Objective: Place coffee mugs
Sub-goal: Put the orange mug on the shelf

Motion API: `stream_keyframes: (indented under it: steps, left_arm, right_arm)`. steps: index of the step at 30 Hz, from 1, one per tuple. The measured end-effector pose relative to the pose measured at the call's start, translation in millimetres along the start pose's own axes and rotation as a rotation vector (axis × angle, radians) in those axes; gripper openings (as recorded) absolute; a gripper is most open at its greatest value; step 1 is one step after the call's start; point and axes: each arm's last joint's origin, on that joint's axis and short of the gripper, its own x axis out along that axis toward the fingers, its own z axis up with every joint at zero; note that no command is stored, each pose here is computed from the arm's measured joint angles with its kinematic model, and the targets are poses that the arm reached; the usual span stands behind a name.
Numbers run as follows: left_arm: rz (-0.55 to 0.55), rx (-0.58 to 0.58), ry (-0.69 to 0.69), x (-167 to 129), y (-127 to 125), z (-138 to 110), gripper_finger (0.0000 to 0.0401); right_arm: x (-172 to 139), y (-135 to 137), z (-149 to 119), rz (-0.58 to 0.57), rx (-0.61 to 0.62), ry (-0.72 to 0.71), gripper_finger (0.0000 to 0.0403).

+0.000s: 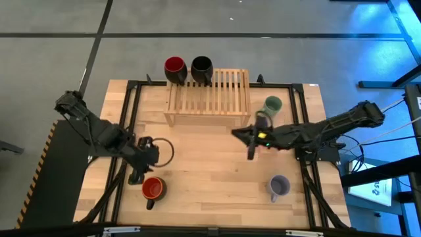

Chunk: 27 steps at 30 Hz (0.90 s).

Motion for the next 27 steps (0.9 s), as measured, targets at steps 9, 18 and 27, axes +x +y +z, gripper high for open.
stream_keyframes:
  steps: [9,18,27]
  left_arm:
    - [0.01,0.081,0.064,38,-16,-7,0.0118]
    - [0.087,0.177,0.179,74,-24,-4,0.0118]
    - [0.145,0.231,0.288,107,-28,-4,0.0118]
  right_arm:
    - [48,27,-8,0.03,-0.026,0.077,0.0024]
    - [62,32,-15,0.028,0.018,0.102,0.0024]
    - [62,32,-16,0.028,0.041,0.109,0.0024]
